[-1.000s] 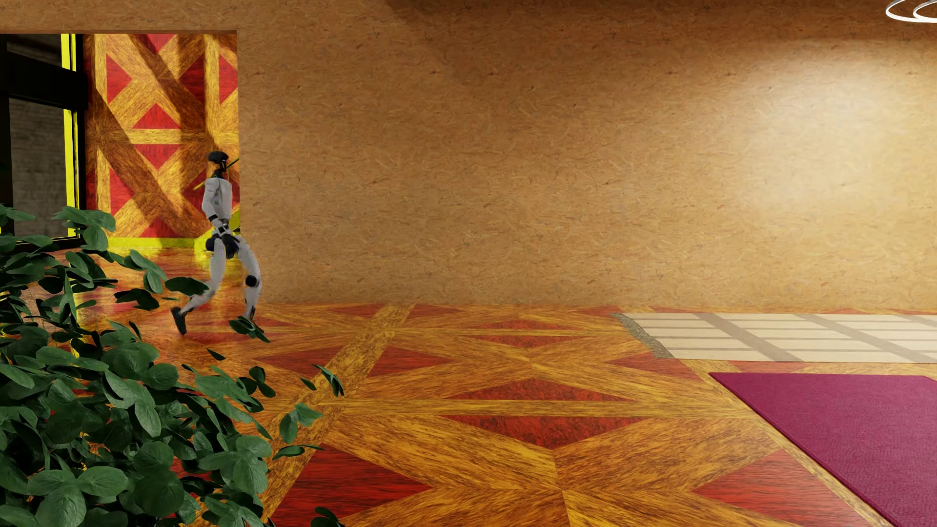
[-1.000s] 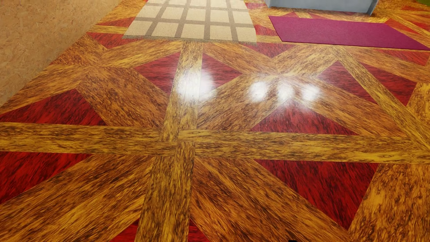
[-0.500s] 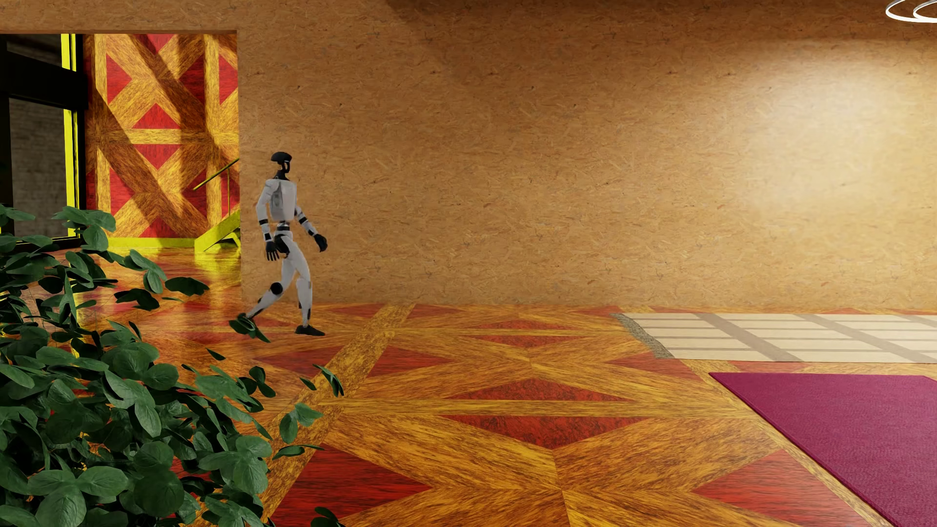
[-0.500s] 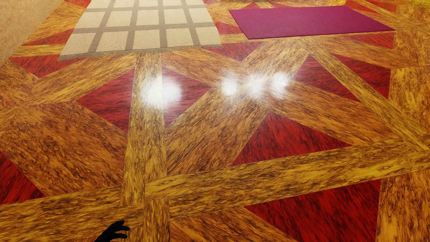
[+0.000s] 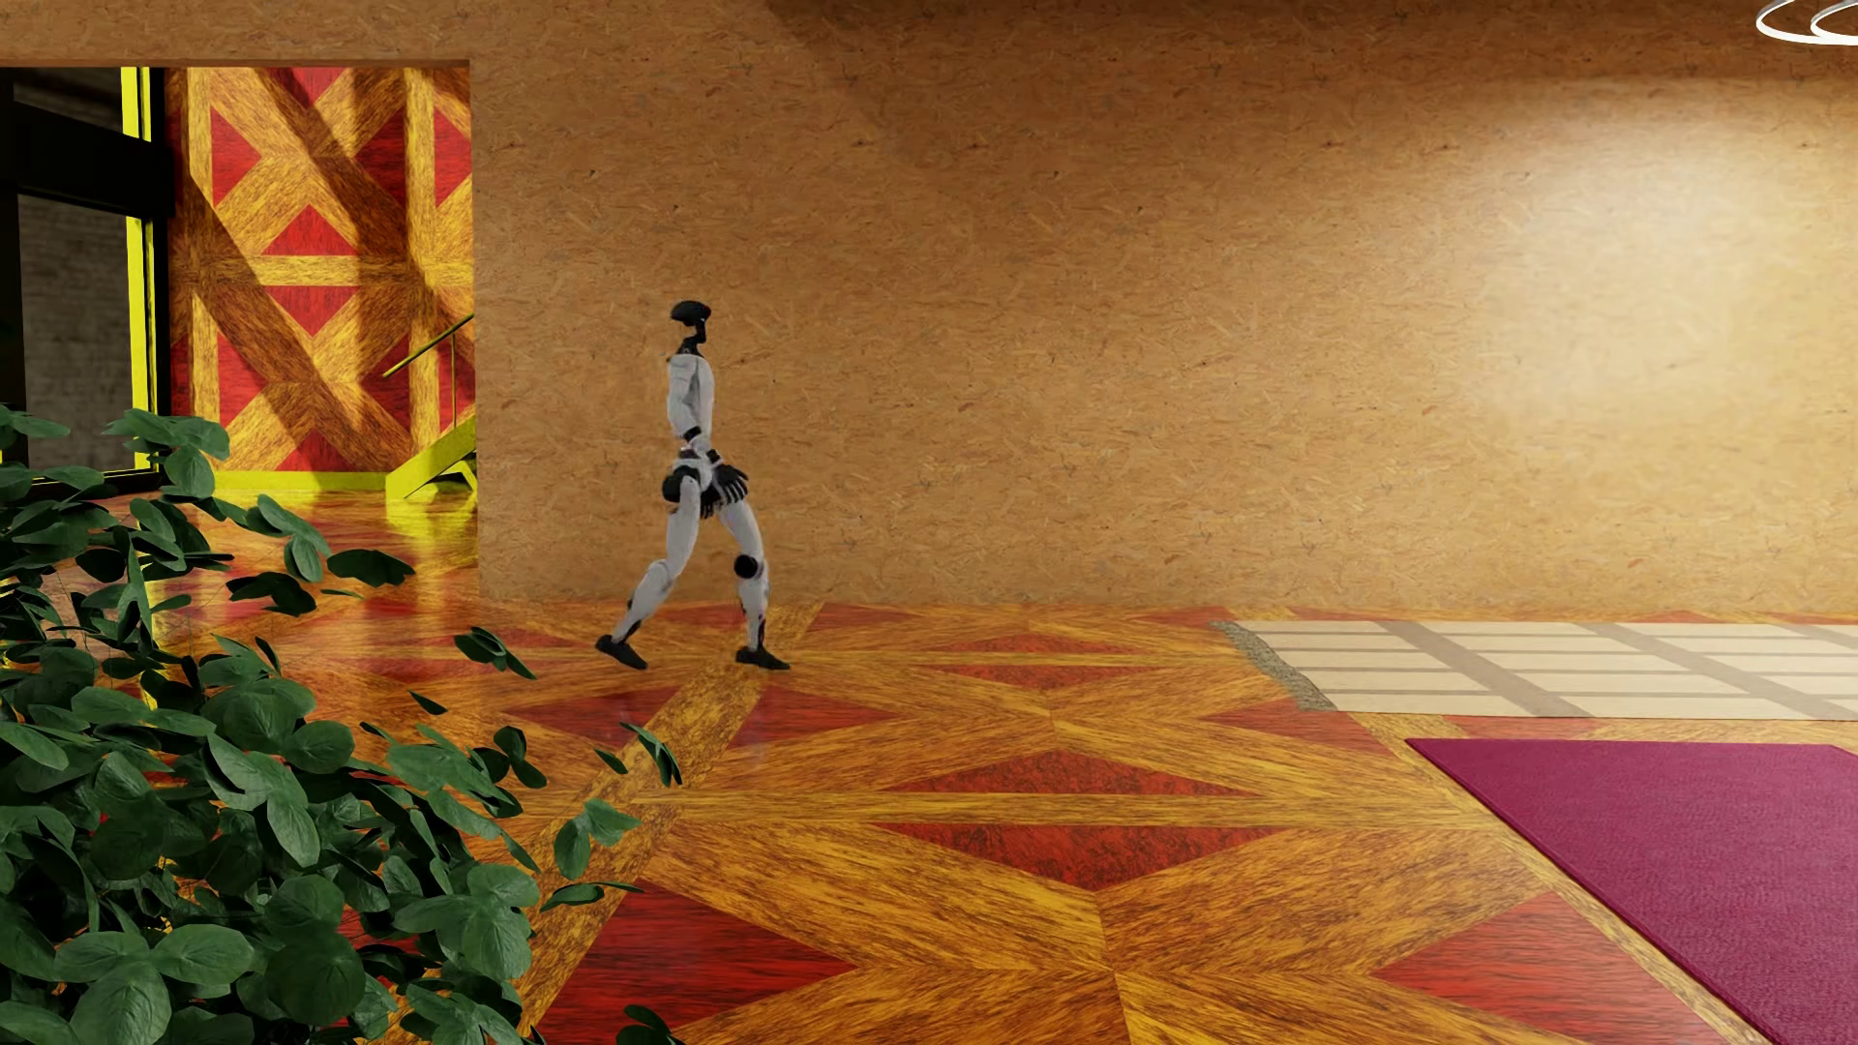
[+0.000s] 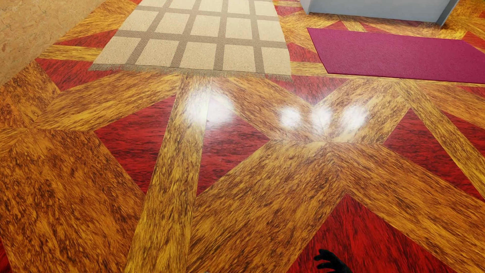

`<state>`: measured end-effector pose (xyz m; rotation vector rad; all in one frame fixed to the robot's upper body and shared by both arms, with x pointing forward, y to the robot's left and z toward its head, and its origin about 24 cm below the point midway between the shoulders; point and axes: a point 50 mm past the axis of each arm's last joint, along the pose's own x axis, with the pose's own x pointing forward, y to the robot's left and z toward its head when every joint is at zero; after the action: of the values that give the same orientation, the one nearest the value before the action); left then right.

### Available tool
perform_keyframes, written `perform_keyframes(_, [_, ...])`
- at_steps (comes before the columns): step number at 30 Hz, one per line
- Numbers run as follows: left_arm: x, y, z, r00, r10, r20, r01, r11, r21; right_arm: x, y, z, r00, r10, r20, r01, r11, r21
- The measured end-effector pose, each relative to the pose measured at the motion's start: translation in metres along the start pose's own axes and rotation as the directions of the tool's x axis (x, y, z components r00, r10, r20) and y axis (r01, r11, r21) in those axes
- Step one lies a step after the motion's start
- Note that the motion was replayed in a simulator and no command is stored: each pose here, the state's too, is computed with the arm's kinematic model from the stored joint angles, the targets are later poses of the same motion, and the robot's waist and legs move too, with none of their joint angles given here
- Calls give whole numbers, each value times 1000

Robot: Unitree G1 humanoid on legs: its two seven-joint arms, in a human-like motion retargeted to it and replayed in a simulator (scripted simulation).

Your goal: Advance

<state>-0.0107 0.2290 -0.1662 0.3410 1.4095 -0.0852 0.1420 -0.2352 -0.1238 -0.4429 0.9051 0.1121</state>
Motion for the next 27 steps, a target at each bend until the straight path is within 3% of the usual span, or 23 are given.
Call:
perform_keyframes(4, [-5, -13, -30, 994, -33, -103, 34, 999, 5, -5, 16, -12, 999, 18, -28, -16, 997, 71])
perform_keyframes(6, [-2, -12, -18, 997, -36, -67, 38, 999, 33, -9, 32, -24, 995, 72, -67, -70, 997, 41])
perform_keyframes(13, [-1, 38, 98, 949, 76, 305, -94, 994, 47, -48, 54, -104, 934, 137, -330, -130, 991, 41])
perform_keyframes(17, [-11, 69, 143, 892, 162, 422, -167, 986, -25, -75, 76, -142, 856, 206, -473, -225, 974, 19])
perform_keyframes(21, [-3, 57, 106, 936, 155, 316, -135, 987, -85, -95, 90, -160, 813, 233, -534, -230, 971, 73])
perform_keyframes(27, [7, 19, 64, 985, 43, 168, -45, 999, 5, -47, 59, -105, 924, 153, -349, -151, 988, 36])
